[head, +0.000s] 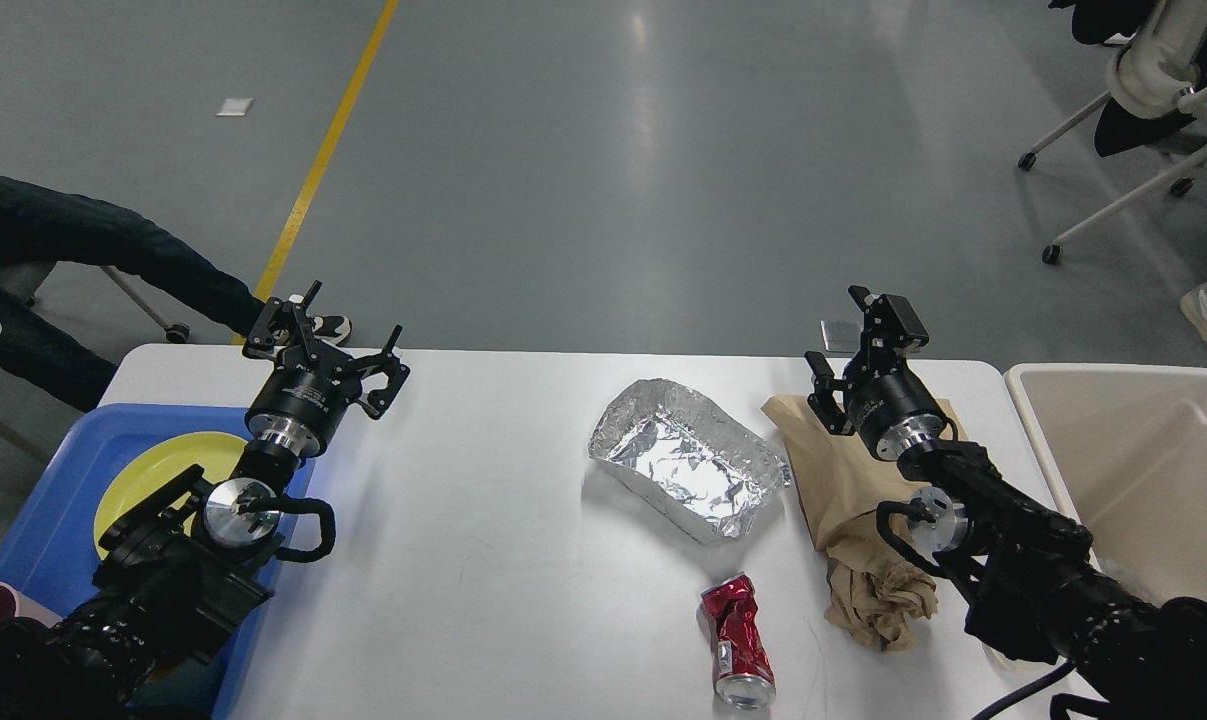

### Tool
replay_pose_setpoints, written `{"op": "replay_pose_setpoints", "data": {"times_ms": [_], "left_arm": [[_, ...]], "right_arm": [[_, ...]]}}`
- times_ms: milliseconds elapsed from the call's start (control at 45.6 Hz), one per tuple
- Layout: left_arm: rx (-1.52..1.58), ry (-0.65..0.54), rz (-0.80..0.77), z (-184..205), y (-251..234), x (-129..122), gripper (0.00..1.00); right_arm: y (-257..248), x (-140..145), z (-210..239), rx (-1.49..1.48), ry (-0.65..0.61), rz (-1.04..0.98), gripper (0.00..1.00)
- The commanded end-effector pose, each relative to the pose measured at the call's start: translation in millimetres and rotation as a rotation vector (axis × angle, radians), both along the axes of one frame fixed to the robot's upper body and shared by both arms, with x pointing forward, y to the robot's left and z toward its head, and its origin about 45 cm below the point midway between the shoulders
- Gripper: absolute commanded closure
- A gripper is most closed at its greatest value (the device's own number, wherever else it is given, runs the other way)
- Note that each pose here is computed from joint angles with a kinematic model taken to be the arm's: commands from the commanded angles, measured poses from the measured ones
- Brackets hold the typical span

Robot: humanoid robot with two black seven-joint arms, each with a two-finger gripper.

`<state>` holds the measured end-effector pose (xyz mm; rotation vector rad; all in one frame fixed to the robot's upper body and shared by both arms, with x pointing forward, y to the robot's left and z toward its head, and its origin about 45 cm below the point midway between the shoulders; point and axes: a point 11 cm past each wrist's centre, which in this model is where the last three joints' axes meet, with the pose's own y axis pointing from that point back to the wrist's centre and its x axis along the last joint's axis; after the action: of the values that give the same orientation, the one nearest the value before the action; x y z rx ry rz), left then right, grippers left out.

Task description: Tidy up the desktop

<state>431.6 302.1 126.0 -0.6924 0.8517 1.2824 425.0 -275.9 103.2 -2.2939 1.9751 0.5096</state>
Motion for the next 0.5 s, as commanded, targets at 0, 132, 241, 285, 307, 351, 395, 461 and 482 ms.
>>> {"op": "replay_pose_setpoints", "data": {"times_ms": [0,132,241,285,307,351,395,461,482], "left_arm": [[-0.017,-0.028,-0.026,-0.4,-3.0,-4.0,0.04],[-0.025,-0.032,-0.02,0.3,-2.8,-3.7,0.04],[-0.028,-0.031,-0.022,-0.1,-4.4,-3.7,0.04],[-0.025,-0.032,-0.02,0.3,-2.7,-3.7,0.04],[-0.027,-0.031,-0.022,0.0,-4.3,-3.7,0.04],[-0.028,-0.031,-0.022,-0.1,-4.4,-3.7,0.04],[-0.025,-0.032,-0.02,0.3,-2.8,-3.7,0.04],[-0.028,-0.031,-0.022,-0.1,-4.4,-3.7,0.04],[-0.028,-0.031,-0.022,-0.1,-4.4,-3.7,0.04]], "right_arm": [[0.0,0.0,-0.1,0.0,0.001,0.0,0.0],[-0.1,0.0,0.0,0.0,-0.001,0.0,0.0],[0.0,0.0,-0.1,0.0,0.001,0.0,0.0],[-0.1,0.0,0.0,0.0,-0.001,0.0,0.0],[0.0,0.0,-0.1,0.0,0.001,0.0,0.0],[-0.1,0.0,0.0,0.0,-0.001,0.0,0.0],[-0.1,0.0,0.0,0.0,-0.001,0.0,0.0],[0.0,0.0,-0.1,0.0,0.001,0.0,0.0],[-0.1,0.0,0.0,0.0,-0.001,0.0,0.0]]}}
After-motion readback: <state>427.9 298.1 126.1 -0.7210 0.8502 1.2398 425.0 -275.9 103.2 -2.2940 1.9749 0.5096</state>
